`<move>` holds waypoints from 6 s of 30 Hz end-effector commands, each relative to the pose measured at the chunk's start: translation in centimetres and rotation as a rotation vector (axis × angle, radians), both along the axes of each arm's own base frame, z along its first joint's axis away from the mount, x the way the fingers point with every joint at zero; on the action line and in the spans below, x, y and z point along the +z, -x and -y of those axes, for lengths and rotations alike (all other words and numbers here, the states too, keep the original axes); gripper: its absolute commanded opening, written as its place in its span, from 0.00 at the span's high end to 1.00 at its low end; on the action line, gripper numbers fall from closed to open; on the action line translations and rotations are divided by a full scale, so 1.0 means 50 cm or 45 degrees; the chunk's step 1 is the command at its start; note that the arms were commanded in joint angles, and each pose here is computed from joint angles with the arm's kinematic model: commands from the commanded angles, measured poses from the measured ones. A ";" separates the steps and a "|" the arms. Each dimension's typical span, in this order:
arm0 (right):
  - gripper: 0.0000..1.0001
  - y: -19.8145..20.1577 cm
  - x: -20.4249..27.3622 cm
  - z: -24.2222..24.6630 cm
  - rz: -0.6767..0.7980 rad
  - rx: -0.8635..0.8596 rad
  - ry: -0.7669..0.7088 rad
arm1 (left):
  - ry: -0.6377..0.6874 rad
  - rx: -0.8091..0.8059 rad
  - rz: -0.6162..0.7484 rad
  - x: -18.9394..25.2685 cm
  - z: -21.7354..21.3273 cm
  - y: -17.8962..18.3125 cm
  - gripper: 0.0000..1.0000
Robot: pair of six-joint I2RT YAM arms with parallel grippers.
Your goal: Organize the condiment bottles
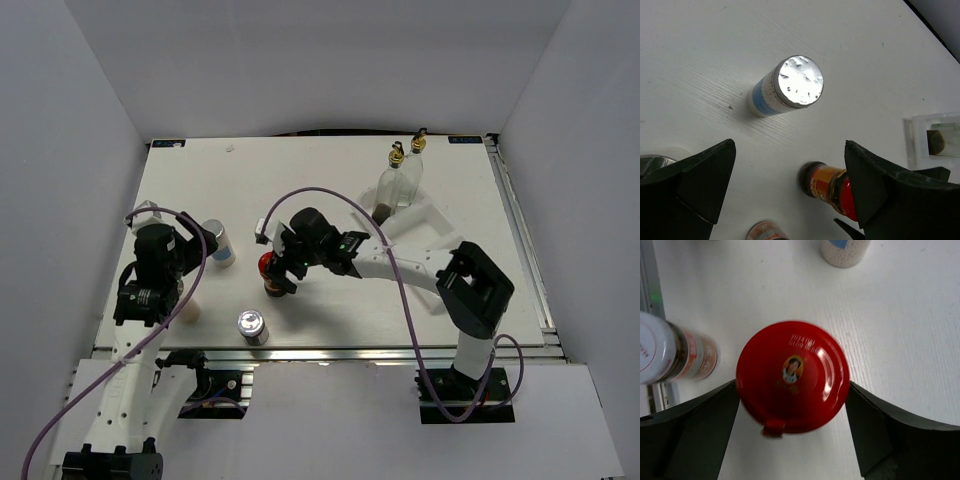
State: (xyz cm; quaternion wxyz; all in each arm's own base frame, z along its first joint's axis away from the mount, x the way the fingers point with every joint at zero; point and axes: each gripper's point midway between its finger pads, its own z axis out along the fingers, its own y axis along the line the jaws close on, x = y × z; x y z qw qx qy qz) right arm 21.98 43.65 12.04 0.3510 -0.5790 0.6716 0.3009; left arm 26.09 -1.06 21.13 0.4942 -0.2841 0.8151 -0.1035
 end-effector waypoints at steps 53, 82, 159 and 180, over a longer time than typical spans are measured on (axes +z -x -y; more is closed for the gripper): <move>1.00 -0.425 0.137 0.746 0.290 -1.754 -0.299 | -0.173 -0.546 -0.546 -0.202 0.192 0.077 0.02; 0.11 -0.368 0.243 0.726 0.333 -1.648 -0.437 | -0.069 -0.754 -0.947 -0.237 0.228 0.226 0.02; 0.11 -0.077 0.288 0.929 0.513 -2.266 -0.829 | 0.076 -1.364 -0.125 0.025 0.999 -0.187 1.00; 0.11 -0.097 0.273 0.908 0.485 -2.204 -0.820 | -0.014 -1.292 -0.181 -0.111 1.008 -0.259 0.60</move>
